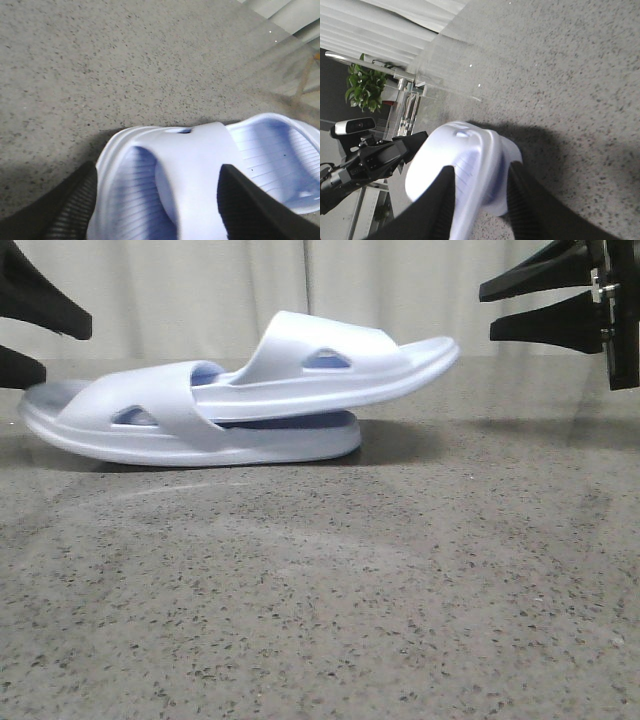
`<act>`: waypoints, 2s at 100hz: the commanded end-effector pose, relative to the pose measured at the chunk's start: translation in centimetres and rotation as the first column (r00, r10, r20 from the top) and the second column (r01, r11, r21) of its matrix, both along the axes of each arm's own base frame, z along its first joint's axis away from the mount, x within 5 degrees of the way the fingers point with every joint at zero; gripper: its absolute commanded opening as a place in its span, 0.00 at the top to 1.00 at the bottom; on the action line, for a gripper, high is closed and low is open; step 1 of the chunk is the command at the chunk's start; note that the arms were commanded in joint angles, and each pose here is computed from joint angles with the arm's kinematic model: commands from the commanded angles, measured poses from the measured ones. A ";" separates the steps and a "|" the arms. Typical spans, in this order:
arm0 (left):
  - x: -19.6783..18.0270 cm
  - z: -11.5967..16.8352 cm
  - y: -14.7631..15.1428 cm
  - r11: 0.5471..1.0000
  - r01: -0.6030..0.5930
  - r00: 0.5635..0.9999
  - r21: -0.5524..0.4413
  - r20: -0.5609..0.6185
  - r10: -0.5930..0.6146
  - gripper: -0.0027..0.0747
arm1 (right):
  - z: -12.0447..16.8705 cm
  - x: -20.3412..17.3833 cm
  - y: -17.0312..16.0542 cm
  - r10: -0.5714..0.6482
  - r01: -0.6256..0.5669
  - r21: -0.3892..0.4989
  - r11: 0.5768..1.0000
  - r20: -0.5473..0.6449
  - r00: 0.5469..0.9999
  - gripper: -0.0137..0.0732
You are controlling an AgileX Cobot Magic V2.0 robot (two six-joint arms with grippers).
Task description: Insert blue slippers together front up
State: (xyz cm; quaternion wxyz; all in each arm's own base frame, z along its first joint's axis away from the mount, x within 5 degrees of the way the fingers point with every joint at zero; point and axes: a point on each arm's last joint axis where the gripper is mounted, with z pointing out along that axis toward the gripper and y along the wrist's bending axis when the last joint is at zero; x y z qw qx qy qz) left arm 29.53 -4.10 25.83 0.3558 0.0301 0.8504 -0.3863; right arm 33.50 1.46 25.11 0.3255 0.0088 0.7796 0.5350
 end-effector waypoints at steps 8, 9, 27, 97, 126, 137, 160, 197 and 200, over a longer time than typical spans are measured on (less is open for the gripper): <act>-0.7 3.4 2.0 0.999 -0.002 0.994 -0.033 0.105 0.006 0.43 | 4.9 -1.9 -1.0 0.040 -0.053 0.069 0.996 0.173 0.984 0.69; -0.7 3.6 2.0 1.000 -0.003 0.994 -0.030 0.111 0.006 0.46 | 5.0 -1.9 -1.1 0.037 -0.050 0.068 0.996 0.176 0.984 0.71; -2.3 7.0 2.8 0.998 -0.063 0.958 0.031 0.283 0.051 0.93 | 7.4 -3.8 -1.6 0.016 -0.001 -0.060 0.998 0.262 0.965 0.95; -12.5 10.8 -2.7 0.904 -0.304 0.708 0.299 0.706 0.004 0.95 | 7.7 -15.7 3.6 -0.185 0.492 -0.436 0.753 0.578 0.795 0.93; -16.7 6.1 -1.4 0.924 -0.323 0.744 0.203 0.658 0.116 0.95 | 2.7 -21.9 2.5 -0.219 0.556 -0.416 0.720 0.623 0.751 0.93; -18.1 4.5 -0.8 0.925 -0.328 0.741 0.189 0.659 0.128 0.95 | 1.3 -23.1 2.1 -0.227 0.564 -0.405 0.720 0.630 0.742 0.93; -19.3 3.9 -0.1 0.922 -0.358 0.720 0.145 0.672 0.173 0.95 | 0.4 -23.7 2.1 -0.254 0.552 -0.381 0.742 0.601 0.758 0.93; -19.3 3.9 -0.4 0.936 -0.328 0.738 0.131 0.654 0.167 0.95 | 0.4 -23.7 2.1 -0.254 0.552 -0.381 0.742 0.601 0.758 0.93; -19.3 3.9 -0.4 0.936 -0.328 0.738 0.131 0.654 0.167 0.95 | 0.4 -23.7 2.1 -0.254 0.552 -0.381 0.742 0.601 0.758 0.93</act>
